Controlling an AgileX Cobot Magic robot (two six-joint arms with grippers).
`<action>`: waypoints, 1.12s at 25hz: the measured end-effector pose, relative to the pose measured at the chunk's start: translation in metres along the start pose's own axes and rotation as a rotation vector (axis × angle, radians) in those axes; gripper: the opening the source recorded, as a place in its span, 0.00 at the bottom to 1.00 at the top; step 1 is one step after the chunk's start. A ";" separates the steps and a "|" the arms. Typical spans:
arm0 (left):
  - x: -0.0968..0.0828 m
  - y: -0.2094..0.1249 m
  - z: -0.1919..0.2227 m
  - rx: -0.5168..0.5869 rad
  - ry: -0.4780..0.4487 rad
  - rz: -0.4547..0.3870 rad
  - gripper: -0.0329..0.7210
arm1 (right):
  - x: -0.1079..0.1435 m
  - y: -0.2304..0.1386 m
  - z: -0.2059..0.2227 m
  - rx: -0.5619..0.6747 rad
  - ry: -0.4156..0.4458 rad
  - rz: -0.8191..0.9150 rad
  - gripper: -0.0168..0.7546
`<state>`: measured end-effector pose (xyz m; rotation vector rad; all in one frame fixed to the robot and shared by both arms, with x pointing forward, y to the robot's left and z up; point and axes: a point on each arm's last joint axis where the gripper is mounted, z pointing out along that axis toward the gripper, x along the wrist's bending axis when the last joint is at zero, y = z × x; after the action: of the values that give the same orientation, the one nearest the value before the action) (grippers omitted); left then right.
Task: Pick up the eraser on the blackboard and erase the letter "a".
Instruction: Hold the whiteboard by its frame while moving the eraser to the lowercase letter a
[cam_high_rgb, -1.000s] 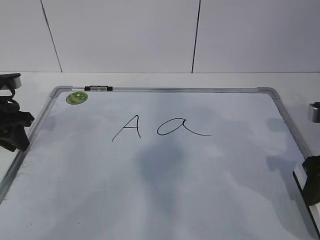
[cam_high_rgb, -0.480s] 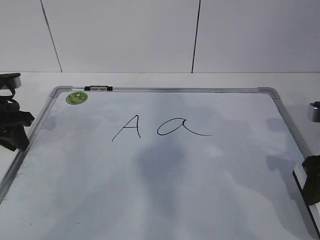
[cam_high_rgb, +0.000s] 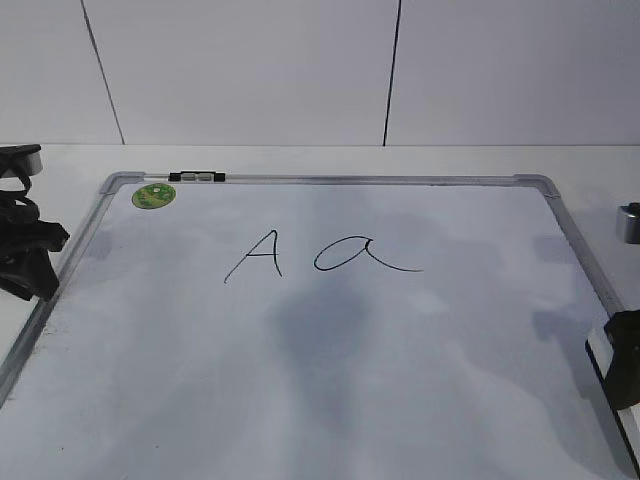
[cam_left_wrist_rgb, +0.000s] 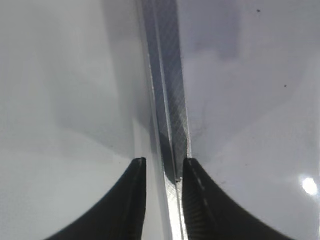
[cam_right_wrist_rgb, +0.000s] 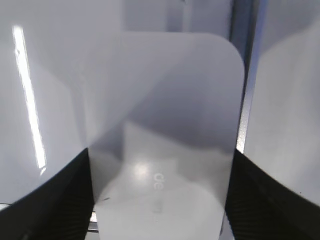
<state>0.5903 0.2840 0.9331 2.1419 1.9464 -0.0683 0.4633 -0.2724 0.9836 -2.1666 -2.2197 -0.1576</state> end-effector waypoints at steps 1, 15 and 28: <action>0.000 0.000 0.000 0.000 0.000 0.000 0.29 | 0.000 0.000 0.000 0.000 0.000 0.000 0.76; 0.001 0.000 0.002 0.000 0.001 -0.001 0.38 | 0.000 0.000 0.000 0.000 0.000 0.000 0.76; 0.001 0.001 0.008 0.013 -0.007 -0.011 0.16 | 0.000 0.000 0.000 0.000 0.002 0.001 0.76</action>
<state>0.5924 0.2835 0.9257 2.1360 1.9590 -0.0907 0.4633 -0.2722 0.9836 -2.1669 -2.2174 -0.1595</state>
